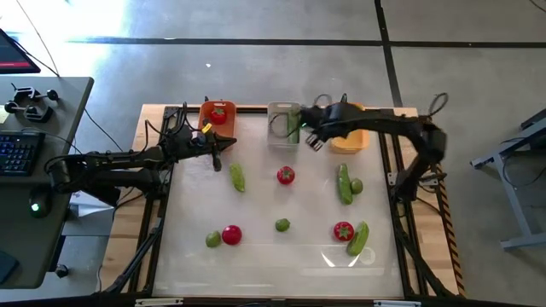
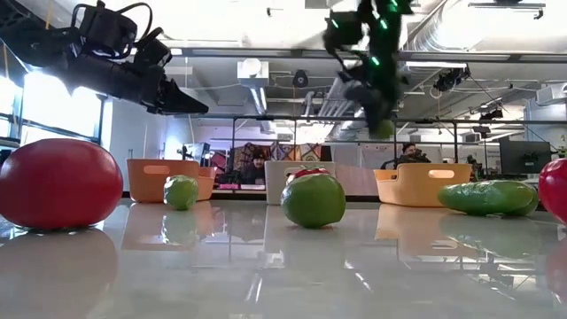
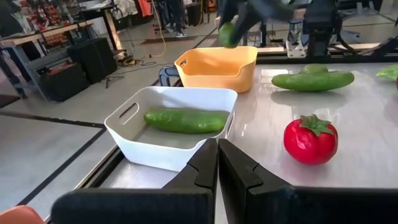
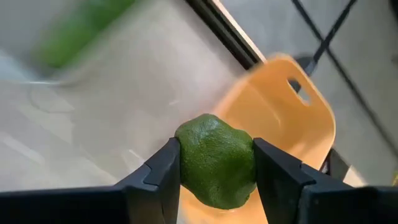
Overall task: Sort produce into baskets
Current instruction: Put the top left lime into the yellow bin, then put the bottom right tomato into the orange bin, then put the bottom left lime into the yellow bin
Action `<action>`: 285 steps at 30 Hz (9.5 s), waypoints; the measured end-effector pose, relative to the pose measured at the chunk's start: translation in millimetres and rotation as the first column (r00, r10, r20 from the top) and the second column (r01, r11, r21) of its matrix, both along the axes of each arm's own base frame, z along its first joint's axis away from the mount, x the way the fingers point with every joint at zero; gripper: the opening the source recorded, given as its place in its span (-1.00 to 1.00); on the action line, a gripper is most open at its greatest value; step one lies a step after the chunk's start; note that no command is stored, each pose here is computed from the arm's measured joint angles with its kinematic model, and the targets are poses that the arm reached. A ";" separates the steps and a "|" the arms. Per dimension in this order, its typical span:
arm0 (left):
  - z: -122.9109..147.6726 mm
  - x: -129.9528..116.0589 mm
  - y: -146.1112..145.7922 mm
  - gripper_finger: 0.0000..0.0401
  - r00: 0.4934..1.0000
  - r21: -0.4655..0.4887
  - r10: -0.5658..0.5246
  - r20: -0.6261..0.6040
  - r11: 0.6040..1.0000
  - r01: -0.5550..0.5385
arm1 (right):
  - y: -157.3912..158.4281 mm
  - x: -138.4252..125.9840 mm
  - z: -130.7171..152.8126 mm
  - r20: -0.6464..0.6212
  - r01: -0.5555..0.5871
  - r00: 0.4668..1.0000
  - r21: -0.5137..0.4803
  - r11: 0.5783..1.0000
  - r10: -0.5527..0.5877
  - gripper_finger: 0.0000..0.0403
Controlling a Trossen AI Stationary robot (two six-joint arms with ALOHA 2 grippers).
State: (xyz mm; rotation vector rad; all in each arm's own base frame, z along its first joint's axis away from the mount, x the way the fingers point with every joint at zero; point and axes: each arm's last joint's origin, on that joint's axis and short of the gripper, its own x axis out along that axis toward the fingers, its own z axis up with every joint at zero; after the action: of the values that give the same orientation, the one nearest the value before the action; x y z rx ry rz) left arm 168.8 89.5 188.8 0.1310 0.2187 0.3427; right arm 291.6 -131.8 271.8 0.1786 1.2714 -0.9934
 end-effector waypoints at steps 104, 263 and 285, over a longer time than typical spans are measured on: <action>-0.6 -0.4 0.8 -1.00 1.000 0.033 0.022 -0.019 0.999 -0.022 | 284.2 -55.7 -69.9 0.021 -0.185 0.978 0.527 0.829 0.205 0.71; 29.5 -91.2 -14.9 -1.00 0.833 0.195 0.288 0.472 0.888 -0.417 | -52.3 260.8 -100.5 0.676 -0.488 0.563 -0.193 0.851 0.476 0.62; 29.2 -91.1 -14.9 -1.00 0.835 0.197 0.288 0.469 0.887 -0.417 | -48.6 259.5 -93.0 0.629 -0.503 0.576 -0.230 0.833 0.522 -0.10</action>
State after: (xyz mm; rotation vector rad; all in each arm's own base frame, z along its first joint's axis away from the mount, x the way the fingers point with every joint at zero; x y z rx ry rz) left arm 77.7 74.7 218.0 0.3049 -0.2555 0.7703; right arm 551.1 -180.4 178.8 0.1165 0.5596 -0.3545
